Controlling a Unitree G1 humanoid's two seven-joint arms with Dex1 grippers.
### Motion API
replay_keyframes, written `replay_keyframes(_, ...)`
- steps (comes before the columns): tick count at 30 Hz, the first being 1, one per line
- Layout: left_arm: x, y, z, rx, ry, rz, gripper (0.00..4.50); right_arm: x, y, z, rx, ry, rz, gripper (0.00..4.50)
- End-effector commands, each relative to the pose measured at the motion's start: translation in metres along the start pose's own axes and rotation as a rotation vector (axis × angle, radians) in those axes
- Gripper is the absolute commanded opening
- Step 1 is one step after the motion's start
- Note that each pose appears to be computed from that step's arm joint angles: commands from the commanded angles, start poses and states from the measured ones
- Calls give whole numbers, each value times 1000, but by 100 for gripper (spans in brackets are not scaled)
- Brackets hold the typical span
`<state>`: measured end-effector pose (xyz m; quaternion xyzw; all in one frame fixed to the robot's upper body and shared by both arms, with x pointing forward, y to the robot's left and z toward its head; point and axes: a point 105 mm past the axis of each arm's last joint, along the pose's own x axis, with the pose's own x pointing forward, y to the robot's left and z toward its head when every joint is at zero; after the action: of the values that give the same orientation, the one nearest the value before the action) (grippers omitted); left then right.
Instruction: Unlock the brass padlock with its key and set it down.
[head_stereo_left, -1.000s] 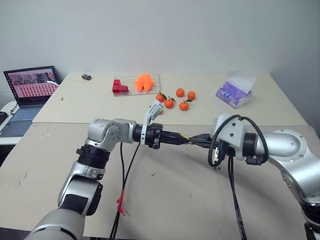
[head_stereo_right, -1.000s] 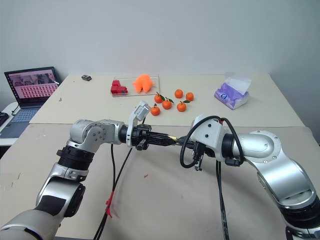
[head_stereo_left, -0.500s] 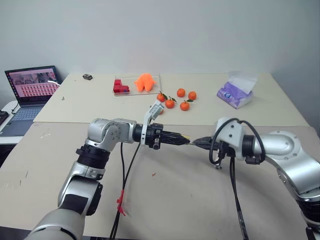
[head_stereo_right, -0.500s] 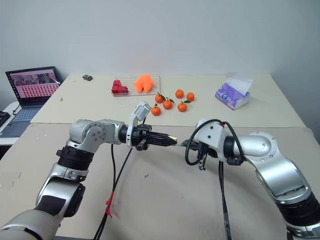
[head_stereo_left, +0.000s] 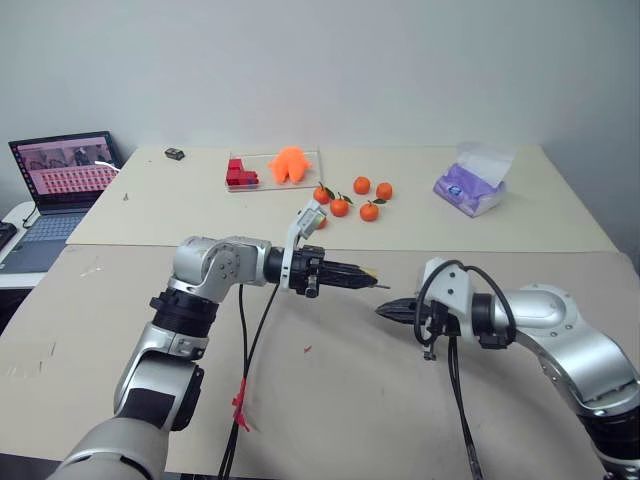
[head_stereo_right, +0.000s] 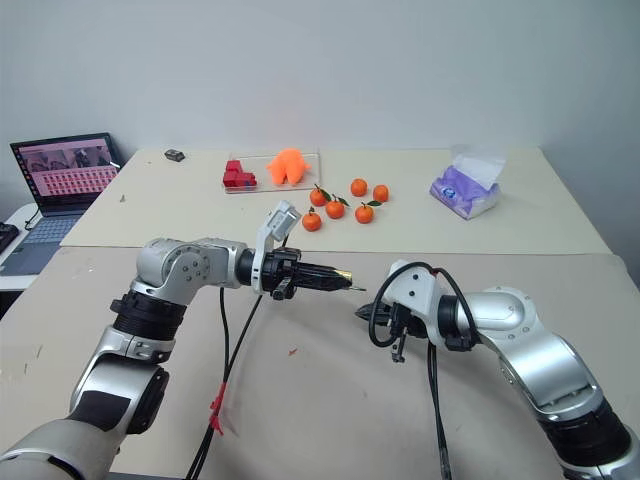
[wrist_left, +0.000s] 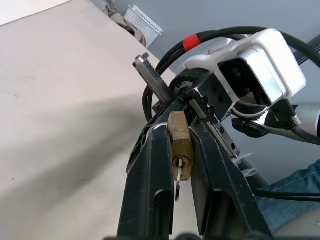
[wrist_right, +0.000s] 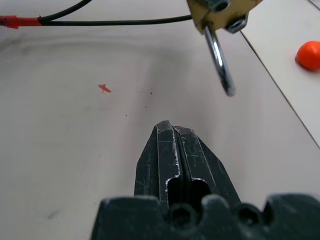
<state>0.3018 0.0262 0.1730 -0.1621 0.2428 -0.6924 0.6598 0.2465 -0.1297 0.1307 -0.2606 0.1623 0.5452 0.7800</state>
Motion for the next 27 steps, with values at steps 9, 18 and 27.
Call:
replay_keyframes(9, -27, 6, 1, 19, -18, 60, 8, -47, -3, 51, -6, -122, 14, 226)
replay_keyframes(18, -28, 10, -5, 4, -3, 70, 8, -55, -1, 82, -4, -227, 15, 445)
replay_keyframes(27, -30, 4, -8, -100, -5, 67, 8, -49, -6, 82, -24, -225, -21, 445)
